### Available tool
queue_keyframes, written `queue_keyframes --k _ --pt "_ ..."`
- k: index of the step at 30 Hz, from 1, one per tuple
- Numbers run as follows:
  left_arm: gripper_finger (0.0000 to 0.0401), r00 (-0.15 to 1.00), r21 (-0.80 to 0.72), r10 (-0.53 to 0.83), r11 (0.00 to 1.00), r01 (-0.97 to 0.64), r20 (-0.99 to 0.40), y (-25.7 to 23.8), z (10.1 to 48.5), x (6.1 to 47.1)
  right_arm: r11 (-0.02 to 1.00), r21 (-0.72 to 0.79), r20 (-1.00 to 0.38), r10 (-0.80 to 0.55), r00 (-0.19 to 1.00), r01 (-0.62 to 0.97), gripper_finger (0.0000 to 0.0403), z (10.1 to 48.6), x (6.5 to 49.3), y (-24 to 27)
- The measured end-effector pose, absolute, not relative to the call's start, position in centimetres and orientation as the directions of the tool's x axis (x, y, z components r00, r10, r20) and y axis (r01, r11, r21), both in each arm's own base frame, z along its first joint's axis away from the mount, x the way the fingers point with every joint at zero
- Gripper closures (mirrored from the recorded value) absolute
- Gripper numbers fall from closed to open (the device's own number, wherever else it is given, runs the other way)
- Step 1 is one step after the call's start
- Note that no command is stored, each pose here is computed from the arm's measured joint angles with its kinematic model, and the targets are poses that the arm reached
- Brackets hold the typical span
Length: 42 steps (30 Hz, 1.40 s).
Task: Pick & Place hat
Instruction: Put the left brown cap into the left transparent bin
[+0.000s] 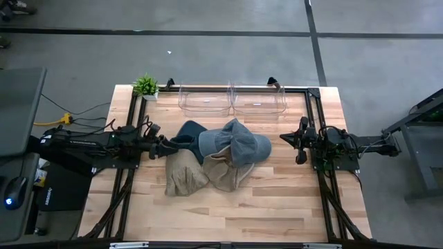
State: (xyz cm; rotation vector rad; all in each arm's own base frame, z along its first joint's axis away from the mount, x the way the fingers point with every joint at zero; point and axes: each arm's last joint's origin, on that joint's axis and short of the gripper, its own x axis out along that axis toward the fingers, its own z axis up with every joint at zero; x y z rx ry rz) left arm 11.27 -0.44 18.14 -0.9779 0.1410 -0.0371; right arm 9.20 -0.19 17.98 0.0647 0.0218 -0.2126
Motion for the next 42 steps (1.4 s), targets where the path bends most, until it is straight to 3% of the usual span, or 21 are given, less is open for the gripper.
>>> queue_keyframes --k 8,16,25,35,42 --pt "0.0125 0.938 -0.820 -0.241 0.568 -0.072 -0.249 -0.9 18.3 10.8 0.975 0.062 -0.028 -0.210 0.977 0.212 0.0402 18.0 9.2 -0.2" --pt "0.0125 0.858 -0.688 -0.185 0.686 -0.236 -0.480 -0.7 22.0 8.6 0.975 0.062 -0.028 -0.210 0.977 0.212 0.0402 18.0 9.2 -0.2" --pt "0.0126 0.766 -0.746 -0.288 0.568 -0.347 -0.575 -1.0 22.0 9.5 0.975 0.062 -0.028 -0.210 0.977 0.212 0.0402 18.0 9.2 -0.2" --pt "0.0126 0.637 -0.659 -0.276 0.561 -0.501 -0.719 -1.0 20.1 12.1 0.975 0.062 -0.028 -0.210 0.977 0.212 0.0402 18.0 9.2 -0.2" --pt "0.0126 0.580 -0.533 -0.155 0.628 -0.568 -0.800 -0.7 18.9 13.3 0.975 0.062 -0.028 -0.211 0.977 0.212 0.0402 18.0 9.2 -0.2"
